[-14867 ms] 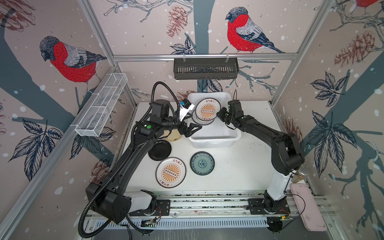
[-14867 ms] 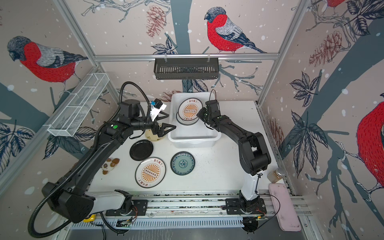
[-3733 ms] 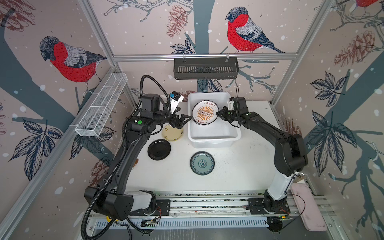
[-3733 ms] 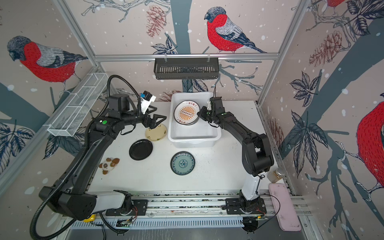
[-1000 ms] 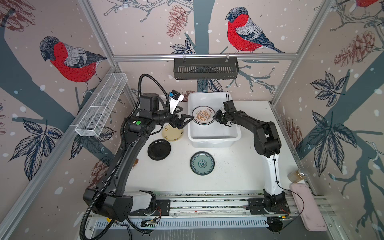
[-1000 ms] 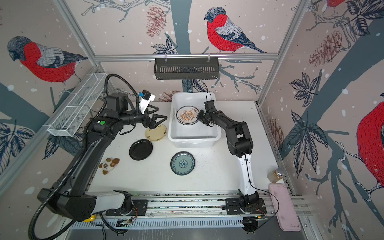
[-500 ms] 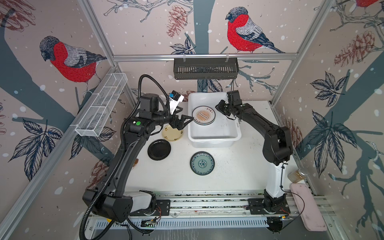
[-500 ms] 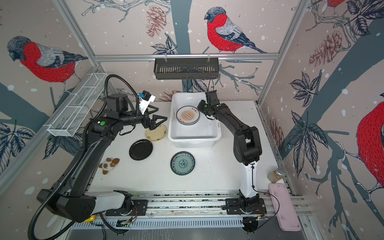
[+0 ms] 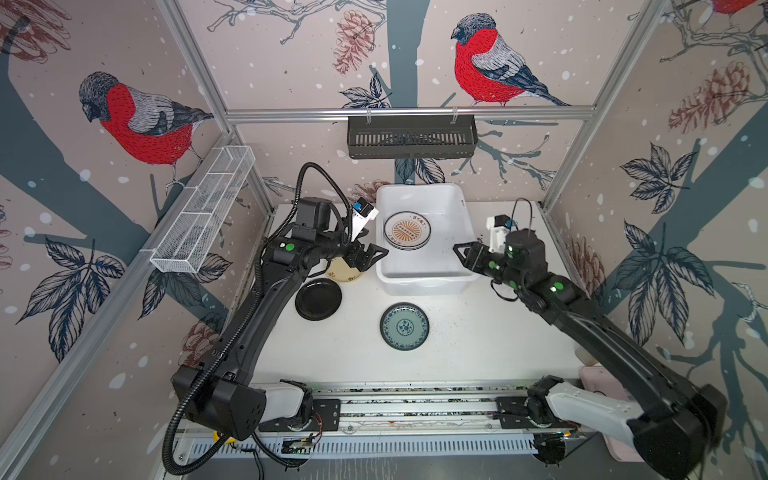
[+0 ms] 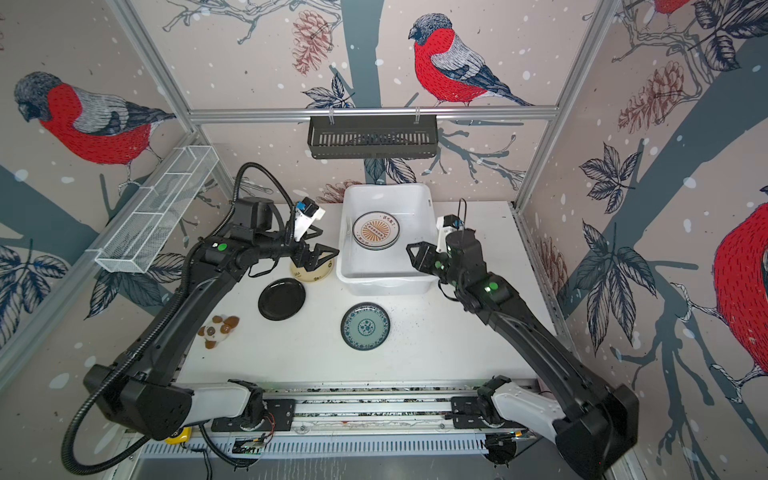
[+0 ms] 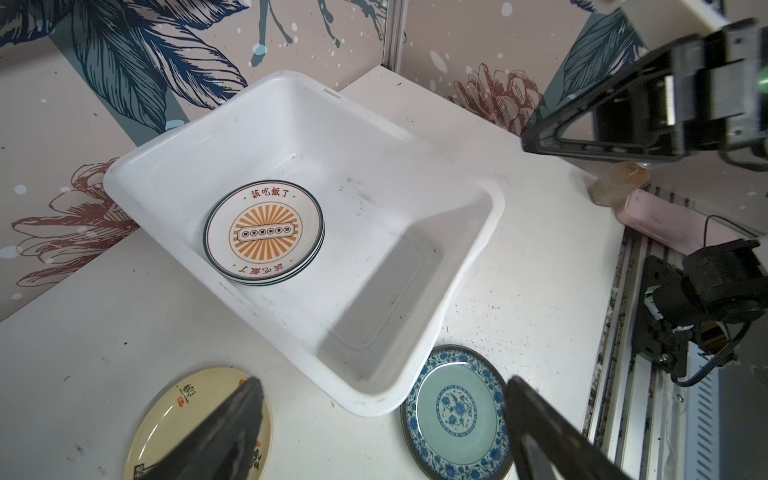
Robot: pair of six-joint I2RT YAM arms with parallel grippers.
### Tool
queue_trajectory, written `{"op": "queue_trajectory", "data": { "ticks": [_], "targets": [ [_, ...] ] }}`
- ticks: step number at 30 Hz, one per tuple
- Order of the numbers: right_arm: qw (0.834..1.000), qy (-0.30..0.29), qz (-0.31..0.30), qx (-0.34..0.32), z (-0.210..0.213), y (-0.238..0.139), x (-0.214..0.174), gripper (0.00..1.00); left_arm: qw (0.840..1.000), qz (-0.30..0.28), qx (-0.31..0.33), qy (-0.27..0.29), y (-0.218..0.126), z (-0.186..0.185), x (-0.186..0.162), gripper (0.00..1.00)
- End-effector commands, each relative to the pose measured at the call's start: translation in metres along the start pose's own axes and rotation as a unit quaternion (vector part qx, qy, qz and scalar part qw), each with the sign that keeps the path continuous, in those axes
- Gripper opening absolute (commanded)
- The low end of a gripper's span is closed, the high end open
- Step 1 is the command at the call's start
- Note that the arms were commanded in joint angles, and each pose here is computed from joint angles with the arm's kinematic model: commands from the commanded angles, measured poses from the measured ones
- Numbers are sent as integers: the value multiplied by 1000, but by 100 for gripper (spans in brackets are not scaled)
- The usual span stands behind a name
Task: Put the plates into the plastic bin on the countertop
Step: 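Open and withdraw the right gripper while the left gripper nears the bin, then move the right gripper down to the blue-floral plate nearest the robot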
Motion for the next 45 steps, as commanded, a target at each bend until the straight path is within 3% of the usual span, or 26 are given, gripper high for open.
{"op": "queue_trajectory", "data": {
  "ticks": [1, 9, 16, 18, 25, 34, 39, 45],
  "targets": [
    [1000, 16, -3, 12, -14, -21, -25, 48, 999, 24, 10, 34, 8, -5, -4, 89],
    [998, 61, 19, 10, -55, -51, -81, 48, 998, 40, -19, 52, 30, -27, -2, 85],
    [995, 88, 53, 5, -79, -45, -120, 48, 996, 54, -46, 60, 47, -42, -2, 68],
    [994, 95, 62, -1, -85, -41, -130, 48, 995, 57, -51, 60, 50, -45, -2, 68],
    [993, 87, 77, -16, -91, -36, -156, 49, 994, 58, -54, 69, 48, -53, 0, 84],
    [990, 93, 93, -40, -99, -20, -179, 50, 996, 47, -51, 62, 38, -58, 1, 89],
    [989, 100, 99, -52, -101, -7, -191, 49, 996, 41, -42, 60, 32, -59, 2, 97],
    [986, 95, 112, -79, -102, 12, -202, 47, 997, 36, -44, 51, 30, -61, 1, 97]
  ]
}}
Point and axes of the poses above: each gripper's point midway between its finger pads, its own y axis out along the fingers, its own z axis along the line the jaws close on, x = y × z, the point moved 5 cm from there along -y, back along the fingers, and after that the axes turned 13 degrees about y, right-handed, at the moved point
